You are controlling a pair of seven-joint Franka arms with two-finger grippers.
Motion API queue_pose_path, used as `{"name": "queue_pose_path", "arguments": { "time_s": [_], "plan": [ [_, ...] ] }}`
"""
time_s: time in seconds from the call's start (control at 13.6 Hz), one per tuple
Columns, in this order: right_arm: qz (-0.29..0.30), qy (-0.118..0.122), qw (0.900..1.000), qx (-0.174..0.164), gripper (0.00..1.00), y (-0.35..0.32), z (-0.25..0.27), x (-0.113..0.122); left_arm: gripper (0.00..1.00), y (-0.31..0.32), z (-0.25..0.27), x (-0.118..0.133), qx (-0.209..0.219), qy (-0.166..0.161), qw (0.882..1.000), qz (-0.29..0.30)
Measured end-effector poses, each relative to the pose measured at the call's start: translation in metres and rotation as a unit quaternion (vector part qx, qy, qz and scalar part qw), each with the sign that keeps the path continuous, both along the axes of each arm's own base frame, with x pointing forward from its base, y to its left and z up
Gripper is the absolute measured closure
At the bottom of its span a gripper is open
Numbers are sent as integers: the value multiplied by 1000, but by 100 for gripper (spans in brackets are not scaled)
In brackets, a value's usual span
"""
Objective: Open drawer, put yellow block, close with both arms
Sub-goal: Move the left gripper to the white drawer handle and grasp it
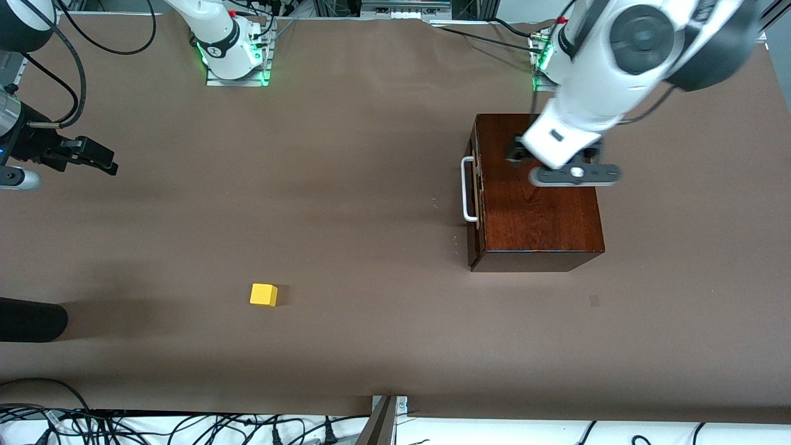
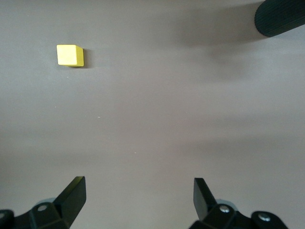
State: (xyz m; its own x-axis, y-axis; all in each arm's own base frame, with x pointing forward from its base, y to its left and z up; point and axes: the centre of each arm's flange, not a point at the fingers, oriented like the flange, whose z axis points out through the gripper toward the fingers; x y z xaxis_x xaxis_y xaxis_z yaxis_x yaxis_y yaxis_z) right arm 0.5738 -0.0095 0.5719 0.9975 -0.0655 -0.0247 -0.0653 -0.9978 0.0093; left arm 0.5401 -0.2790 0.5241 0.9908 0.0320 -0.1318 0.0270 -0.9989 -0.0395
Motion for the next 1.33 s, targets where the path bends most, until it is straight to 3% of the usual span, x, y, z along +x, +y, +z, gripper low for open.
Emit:
{"name": "queue_pose_path", "arguments": {
  "time_s": [0.22,0.52,0.74,1.33],
  "plan": [
    [0,0,1000,0,0,0,0,0,0,-58,-31,-20,15,14,1000,1],
    [0,0,1000,0,0,0,0,0,0,-95,-74,-21,17,15,1000,-7],
    [0,0,1000,0,0,0,0,0,0,-128,-103,-28,17,-1,1000,-21],
    [0,0,1000,0,0,0,0,0,0,-151,-170,-48,80,12,995,-62]
  ]
}}
